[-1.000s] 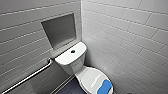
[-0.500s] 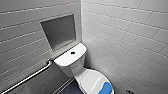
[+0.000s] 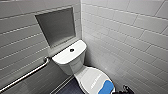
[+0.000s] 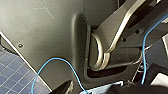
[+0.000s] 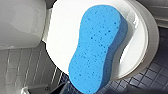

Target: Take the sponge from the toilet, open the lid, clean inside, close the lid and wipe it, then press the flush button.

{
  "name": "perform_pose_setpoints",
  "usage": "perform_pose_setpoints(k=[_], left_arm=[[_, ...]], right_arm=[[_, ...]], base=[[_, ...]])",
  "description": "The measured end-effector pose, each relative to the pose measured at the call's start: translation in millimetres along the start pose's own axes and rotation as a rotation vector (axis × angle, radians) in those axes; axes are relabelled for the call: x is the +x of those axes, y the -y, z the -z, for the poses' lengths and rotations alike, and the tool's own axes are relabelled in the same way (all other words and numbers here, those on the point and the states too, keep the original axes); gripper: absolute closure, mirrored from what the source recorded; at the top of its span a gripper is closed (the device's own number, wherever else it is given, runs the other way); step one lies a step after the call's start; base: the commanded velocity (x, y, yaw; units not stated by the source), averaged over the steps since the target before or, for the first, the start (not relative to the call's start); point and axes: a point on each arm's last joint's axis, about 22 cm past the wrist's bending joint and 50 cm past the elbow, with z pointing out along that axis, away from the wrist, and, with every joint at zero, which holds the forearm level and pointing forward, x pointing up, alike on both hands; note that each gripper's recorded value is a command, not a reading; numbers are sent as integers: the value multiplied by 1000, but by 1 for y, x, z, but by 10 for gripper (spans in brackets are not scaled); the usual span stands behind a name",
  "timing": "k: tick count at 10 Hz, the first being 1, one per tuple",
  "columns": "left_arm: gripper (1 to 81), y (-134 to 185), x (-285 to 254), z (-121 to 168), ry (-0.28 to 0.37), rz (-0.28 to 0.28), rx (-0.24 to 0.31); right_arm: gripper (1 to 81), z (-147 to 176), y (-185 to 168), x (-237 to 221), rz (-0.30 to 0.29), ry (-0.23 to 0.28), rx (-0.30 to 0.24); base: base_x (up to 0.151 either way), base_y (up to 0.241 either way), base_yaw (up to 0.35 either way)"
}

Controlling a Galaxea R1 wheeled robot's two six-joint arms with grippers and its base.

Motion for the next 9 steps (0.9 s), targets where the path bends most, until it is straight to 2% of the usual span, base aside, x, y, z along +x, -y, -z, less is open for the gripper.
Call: perform_pose_setpoints(k=[4, 7, 9], left_arm=[[10, 12, 28, -26, -29, -14, -2], [10, 15, 20, -40, 8, 4, -6], [10, 23, 33, -54, -3, -2, -5]], right_arm=[[10, -27, -4, 16, -31, -23, 11], [10, -63, -20, 4, -97, 15, 8], [10, -73, -33, 20, -109, -12, -4]], base=[[0, 0, 0], [0, 0, 0], [0, 0, 0]])
